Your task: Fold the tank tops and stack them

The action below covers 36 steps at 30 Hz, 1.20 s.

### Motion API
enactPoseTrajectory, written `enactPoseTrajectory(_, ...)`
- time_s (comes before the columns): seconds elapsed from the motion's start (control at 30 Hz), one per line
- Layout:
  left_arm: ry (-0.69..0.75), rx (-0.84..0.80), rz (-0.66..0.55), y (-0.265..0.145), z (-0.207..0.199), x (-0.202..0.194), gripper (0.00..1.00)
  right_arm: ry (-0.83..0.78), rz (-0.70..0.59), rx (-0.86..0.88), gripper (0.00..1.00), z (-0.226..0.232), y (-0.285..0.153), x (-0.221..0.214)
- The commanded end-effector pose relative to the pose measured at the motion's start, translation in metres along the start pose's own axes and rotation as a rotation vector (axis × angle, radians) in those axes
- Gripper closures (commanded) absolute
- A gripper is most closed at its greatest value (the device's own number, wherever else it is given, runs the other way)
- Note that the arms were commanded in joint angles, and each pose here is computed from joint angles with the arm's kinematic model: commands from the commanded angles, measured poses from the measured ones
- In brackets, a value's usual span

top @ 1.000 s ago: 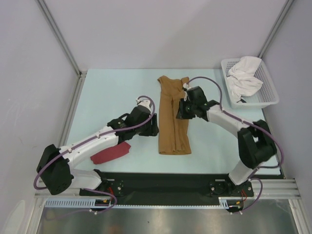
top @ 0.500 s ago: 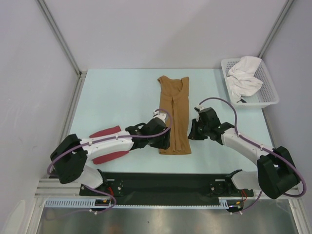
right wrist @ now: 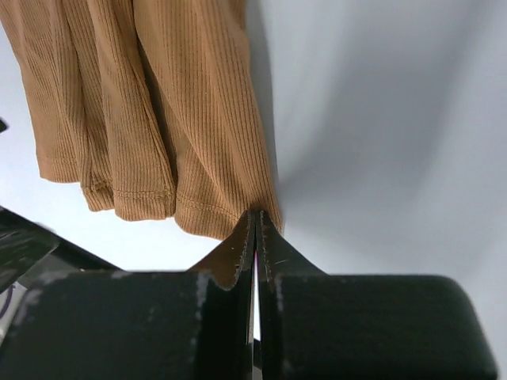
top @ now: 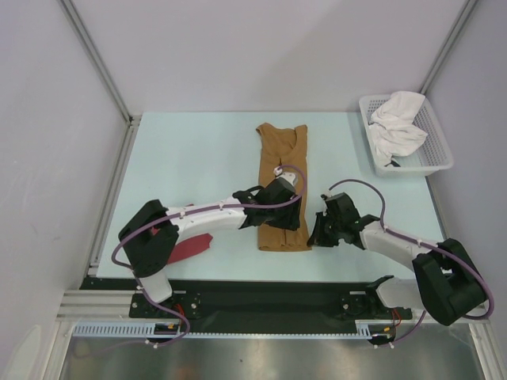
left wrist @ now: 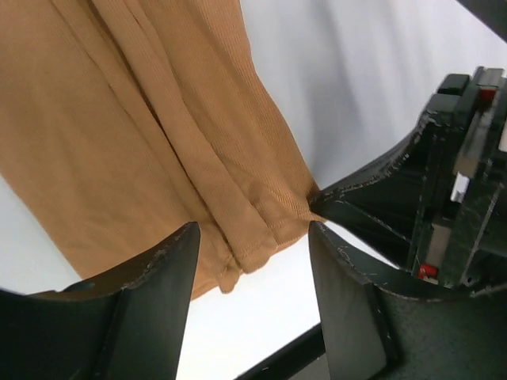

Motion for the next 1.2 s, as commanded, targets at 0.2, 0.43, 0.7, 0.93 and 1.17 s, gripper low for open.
enactPoseTrajectory(0.2,0.02,-0.007,0.006,0.012,-0.025,0.014,0.37,0.107,0.015,-0.112,1.0,-0.005,-0.015,-0.028)
enactPoseTrajectory(0.43,0.009,-0.034,0.034,0.023,-0.031,0.009,0.41,0.111,-0.016,-0.116,1.0,-0.005,-0.022,-0.029)
enactPoseTrajectory(0.7,-0.037,-0.05,0.025,0.032,-0.032,0.006,0.45,0.089,-0.16,-0.036,0.99,0.008,-0.036,-0.008)
enactPoseTrajectory(0.93,-0.073,-0.042,0.056,0.053,-0.03,-0.001,0.52,0.1,-0.259,0.053,0.96,0.02,-0.041,0.01)
enactPoseTrajectory(1.17,-0.139,0.02,0.026,0.058,-0.006,-0.006,0.53,0.159,-0.253,0.058,1.0,0.01,-0.011,-0.001)
Point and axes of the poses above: each gripper's point midway between its finger pads, its own y axis out along the fingers, its own z axis along the line the jaws close on, x = y × z, the point moved 10 cm from there along -y, back along the fingers, and after that the axes turned 15 degrees about -y, right-handed, at the moved point
